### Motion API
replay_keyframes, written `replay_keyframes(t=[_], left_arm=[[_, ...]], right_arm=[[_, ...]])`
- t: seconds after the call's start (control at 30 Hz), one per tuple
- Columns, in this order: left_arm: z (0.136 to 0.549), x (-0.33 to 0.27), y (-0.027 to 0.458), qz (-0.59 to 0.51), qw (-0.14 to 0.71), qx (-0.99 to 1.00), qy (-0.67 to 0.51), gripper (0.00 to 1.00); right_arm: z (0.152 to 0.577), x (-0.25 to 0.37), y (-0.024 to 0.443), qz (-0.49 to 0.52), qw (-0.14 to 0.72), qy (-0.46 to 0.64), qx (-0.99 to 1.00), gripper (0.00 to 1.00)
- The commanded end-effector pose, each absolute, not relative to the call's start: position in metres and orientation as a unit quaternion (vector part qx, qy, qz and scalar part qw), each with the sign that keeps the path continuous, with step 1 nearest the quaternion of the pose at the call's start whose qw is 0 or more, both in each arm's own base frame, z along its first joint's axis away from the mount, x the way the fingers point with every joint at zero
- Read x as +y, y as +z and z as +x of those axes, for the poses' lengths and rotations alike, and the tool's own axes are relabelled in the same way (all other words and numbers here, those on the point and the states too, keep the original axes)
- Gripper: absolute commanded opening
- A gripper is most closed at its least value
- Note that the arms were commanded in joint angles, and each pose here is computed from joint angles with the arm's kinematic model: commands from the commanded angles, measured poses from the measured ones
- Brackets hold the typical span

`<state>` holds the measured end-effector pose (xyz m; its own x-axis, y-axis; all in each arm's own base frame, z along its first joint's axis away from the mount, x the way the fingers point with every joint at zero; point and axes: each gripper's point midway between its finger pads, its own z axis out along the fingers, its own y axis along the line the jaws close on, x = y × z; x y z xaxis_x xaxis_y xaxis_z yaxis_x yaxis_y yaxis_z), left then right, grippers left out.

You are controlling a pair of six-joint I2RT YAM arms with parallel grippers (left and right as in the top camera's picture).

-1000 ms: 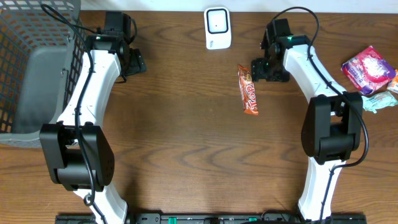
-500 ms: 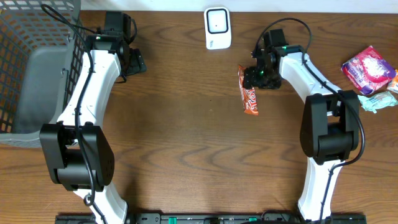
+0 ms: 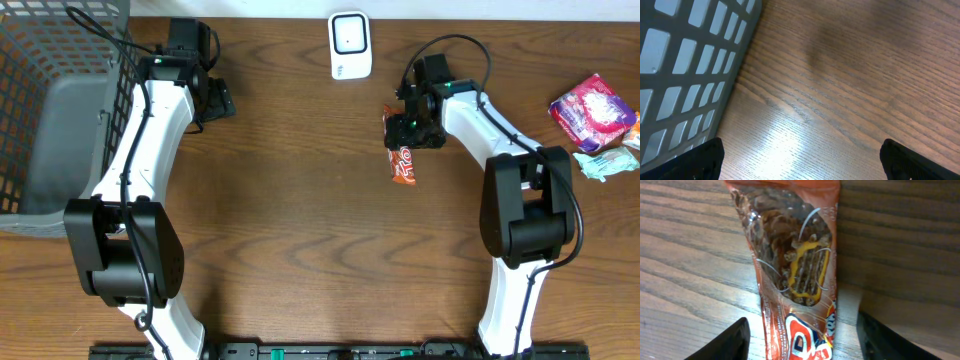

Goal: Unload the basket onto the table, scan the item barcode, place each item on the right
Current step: 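Lift the snack bar and hold it up to the white scanner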

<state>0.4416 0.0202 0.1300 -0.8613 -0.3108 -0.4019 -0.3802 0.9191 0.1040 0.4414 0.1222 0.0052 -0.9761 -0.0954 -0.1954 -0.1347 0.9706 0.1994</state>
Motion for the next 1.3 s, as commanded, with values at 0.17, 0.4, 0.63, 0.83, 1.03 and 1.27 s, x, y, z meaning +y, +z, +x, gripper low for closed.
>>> replay_keyframes(t=[0.17,0.4,0.63,0.83,1.03,1.27], left_arm=[[0.44,0.022,0.13,-0.179,0.191,0.96,0.095,0.99],[0.439,0.022,0.13,-0.179,0.191,0.96,0.095,0.99],[0.439,0.022,0.13,-0.179,0.191,0.96,0.095,0.99],[0.44,0.022,0.13,-0.179,0.191,0.96,0.095,0.99],[0.44,0.022,0.13,-0.179,0.191,0.96,0.095,0.99],[0.44,0.022,0.13,-0.179,0.191,0.96,0.095,0.99]], right_arm=[[0.416,0.135,-0.025,-0.074,0.053,0.117,0.989,0.49],[0.416,0.146,-0.025,-0.091,0.062,0.106,0.988,0.33],[0.418,0.145,-0.027,-0.076,0.069,0.072,0.992,0.01],[0.42,0.147,-0.025,-0.066,0.073,0.074,0.992,0.01],[0.432,0.153,-0.012,-0.069,0.089,0.079,0.991,0.01],[0.448,0.167,0.008,-0.08,0.115,0.085,0.986,0.01]])
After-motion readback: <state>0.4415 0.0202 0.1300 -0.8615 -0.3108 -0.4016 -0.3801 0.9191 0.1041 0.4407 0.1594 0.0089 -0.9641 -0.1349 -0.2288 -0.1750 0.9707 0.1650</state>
